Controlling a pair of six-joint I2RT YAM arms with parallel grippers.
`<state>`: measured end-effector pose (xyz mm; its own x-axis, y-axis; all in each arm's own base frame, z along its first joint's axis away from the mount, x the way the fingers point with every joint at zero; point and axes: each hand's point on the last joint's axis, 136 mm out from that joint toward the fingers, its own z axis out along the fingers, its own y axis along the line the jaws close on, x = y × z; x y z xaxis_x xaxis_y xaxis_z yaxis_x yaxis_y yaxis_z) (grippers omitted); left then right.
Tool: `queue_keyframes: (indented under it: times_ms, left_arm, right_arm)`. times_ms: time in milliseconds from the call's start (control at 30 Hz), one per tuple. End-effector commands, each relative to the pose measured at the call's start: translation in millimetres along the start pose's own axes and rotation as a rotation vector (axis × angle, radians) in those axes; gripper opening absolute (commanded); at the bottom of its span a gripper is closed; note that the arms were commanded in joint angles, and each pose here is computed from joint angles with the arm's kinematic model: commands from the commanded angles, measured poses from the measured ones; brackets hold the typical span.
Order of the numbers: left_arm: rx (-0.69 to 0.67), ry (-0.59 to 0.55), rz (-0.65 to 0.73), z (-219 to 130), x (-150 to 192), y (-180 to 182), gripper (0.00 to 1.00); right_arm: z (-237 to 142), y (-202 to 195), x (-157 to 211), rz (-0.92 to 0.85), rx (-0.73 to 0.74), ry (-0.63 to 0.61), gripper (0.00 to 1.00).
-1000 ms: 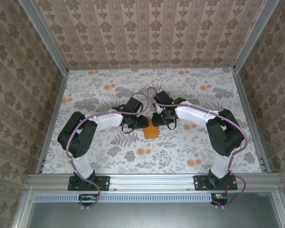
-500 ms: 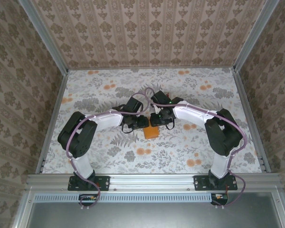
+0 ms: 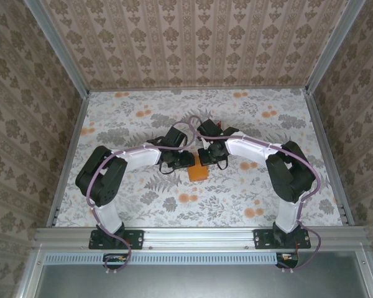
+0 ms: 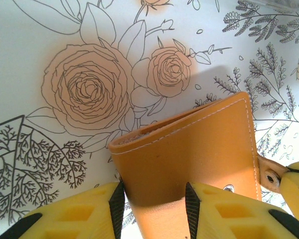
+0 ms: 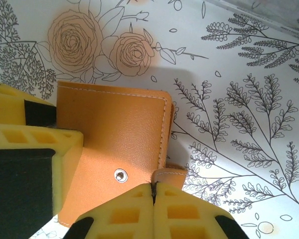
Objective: Put the credit cards into the card holder
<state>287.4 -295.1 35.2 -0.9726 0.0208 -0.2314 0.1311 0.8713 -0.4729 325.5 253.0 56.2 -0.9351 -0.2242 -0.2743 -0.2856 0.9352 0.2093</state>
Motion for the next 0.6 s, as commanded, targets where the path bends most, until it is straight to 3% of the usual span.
queue_keyframes:
  times_ms: [0,300,567]
  left_arm:
    - [0.011,0.006,0.007,3,2,2,0.4]
    - [0.019,0.012,0.003,9,6,-1,0.39]
    - [0.04,0.015,-0.006,15,10,-4,0.24]
  right_arm:
    - [-17,5,2,-0.014,-0.022,-0.02,0.01]
    - [-3,15,12,-0.028,-0.069,0.015,0.0]
    - [11,28,13,-0.053,-0.102,0.041,0.0]
